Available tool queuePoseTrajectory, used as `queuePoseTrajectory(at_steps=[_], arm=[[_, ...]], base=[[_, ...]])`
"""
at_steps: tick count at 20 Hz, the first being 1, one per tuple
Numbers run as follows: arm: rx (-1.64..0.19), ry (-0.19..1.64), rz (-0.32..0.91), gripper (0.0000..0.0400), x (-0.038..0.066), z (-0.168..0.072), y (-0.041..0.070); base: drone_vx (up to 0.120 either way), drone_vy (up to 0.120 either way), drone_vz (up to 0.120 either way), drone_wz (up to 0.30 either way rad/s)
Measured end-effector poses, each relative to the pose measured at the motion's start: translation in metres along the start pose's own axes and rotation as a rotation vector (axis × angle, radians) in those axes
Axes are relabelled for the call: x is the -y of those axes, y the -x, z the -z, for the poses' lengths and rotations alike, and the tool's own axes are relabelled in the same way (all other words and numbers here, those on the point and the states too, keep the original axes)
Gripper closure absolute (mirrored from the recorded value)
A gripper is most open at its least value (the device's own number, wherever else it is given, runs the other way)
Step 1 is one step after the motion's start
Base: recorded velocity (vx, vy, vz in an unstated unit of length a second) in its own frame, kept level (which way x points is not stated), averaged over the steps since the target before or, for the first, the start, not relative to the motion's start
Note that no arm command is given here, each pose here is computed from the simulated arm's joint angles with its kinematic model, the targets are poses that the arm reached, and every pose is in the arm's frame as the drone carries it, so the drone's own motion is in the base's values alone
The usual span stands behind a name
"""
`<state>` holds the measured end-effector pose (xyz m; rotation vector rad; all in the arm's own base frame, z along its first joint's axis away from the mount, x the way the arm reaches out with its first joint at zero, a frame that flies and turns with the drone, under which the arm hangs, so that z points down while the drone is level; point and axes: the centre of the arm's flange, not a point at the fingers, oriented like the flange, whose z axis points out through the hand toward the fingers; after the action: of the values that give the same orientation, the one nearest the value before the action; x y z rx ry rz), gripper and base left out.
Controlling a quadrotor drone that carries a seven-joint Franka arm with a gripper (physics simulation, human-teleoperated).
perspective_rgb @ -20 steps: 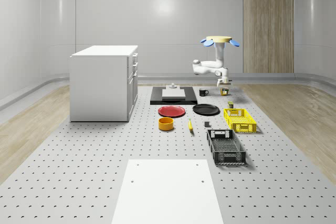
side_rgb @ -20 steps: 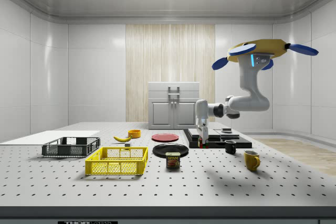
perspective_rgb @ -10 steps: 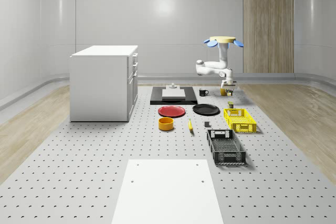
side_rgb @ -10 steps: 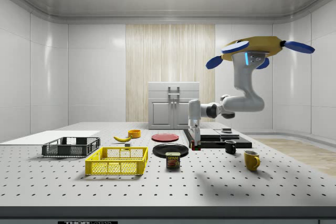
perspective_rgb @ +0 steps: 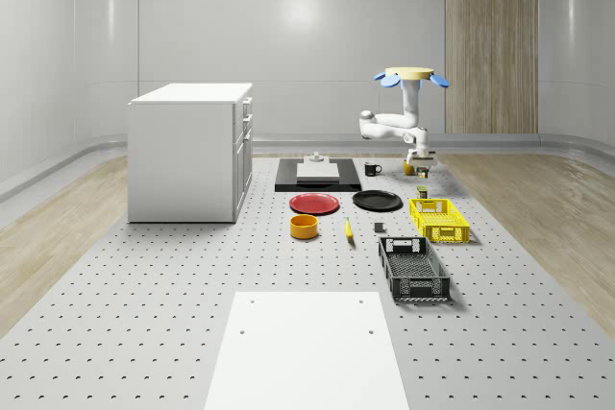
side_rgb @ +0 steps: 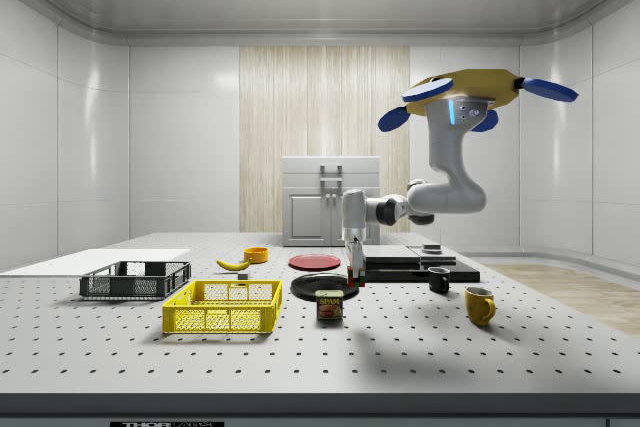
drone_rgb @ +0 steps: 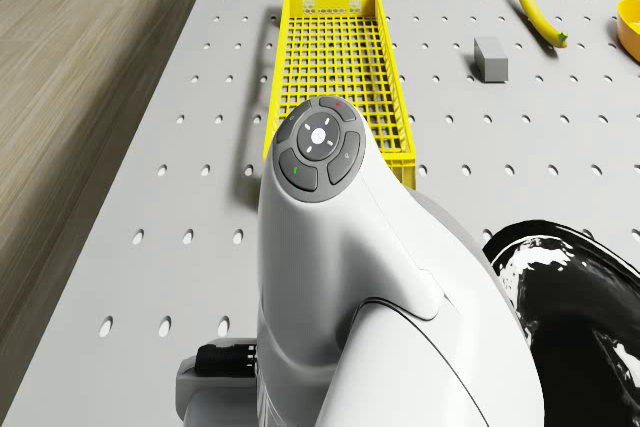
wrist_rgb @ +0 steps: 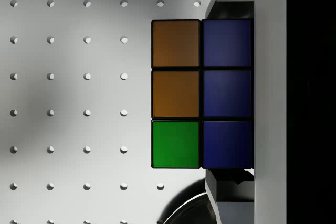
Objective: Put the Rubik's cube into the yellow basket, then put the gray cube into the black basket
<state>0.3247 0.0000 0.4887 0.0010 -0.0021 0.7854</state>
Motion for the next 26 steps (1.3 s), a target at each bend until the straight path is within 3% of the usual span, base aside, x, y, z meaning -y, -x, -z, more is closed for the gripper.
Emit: queuePoseTrajectory(at_steps=[26], arm=[[0.0,0.0,0.0,0.0075,0.0,0.0,0.0]], base=[[0.12,0.0,0.0,0.0]])
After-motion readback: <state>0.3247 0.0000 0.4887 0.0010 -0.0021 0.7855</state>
